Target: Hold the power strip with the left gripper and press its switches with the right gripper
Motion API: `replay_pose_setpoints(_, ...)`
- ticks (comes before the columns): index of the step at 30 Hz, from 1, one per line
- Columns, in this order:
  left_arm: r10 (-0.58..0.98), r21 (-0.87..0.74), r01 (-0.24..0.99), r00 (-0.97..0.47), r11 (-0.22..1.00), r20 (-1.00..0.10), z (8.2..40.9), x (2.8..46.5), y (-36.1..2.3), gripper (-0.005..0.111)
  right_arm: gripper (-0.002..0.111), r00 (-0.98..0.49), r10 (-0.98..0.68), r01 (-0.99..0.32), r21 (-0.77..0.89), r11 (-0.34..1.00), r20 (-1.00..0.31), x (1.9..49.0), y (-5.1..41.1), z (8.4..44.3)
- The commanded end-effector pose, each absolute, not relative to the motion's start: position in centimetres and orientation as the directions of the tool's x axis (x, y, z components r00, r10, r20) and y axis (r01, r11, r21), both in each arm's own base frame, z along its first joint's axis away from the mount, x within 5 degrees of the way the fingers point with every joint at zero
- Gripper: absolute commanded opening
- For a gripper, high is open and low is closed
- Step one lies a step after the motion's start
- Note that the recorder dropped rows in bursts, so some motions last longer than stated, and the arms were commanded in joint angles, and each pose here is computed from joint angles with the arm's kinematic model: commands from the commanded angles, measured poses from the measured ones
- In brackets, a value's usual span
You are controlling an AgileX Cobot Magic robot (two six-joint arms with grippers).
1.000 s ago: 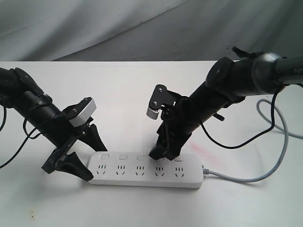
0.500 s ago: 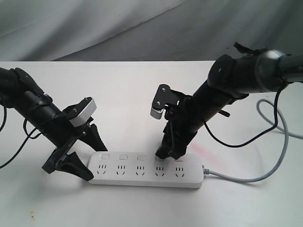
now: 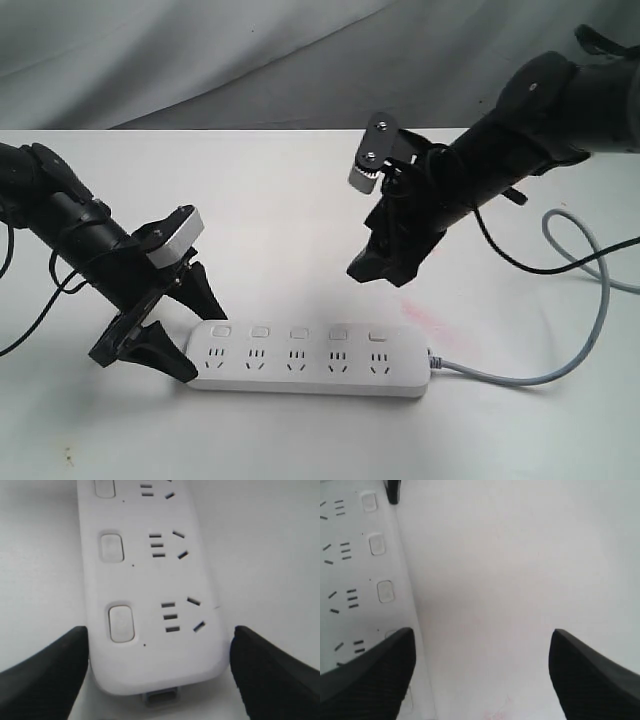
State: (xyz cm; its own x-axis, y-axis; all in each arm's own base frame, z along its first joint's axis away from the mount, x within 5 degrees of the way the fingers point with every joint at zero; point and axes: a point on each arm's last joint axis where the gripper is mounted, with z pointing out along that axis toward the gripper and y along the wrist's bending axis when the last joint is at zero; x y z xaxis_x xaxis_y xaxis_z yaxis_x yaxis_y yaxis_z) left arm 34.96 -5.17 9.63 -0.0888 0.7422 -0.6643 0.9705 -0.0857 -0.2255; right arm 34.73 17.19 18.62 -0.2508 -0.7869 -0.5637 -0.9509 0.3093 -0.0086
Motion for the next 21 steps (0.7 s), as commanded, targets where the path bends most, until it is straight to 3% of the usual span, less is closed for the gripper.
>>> replay_pose_setpoints(1, 0.782, -0.183, 0.981, -0.062, -0.068, -0.621, 8.8, 35.2, -4.9, 0.061, 0.068, -0.283, -0.776, -0.947, 0.038, 0.318, -0.564, 34.2, 16.0, 17.7)
replay_pose_setpoints(7, 0.782, -0.183, 0.981, -0.062, -0.068, -0.621, 8.8, 35.2, -4.9, 0.061, 0.068, -0.31, -0.77, -0.935, 0.034, 0.352, -0.558, 32.8, 15.5, 15.1)
replay_pose_setpoints(21, 0.782, -0.183, 0.981, -0.062, -0.068, -0.621, 8.8, 35.2, -4.9, 0.061, 0.068, -0.326, -0.768, -0.928, 0.031, 0.372, -0.551, 32.6, 15.3, 14.2)
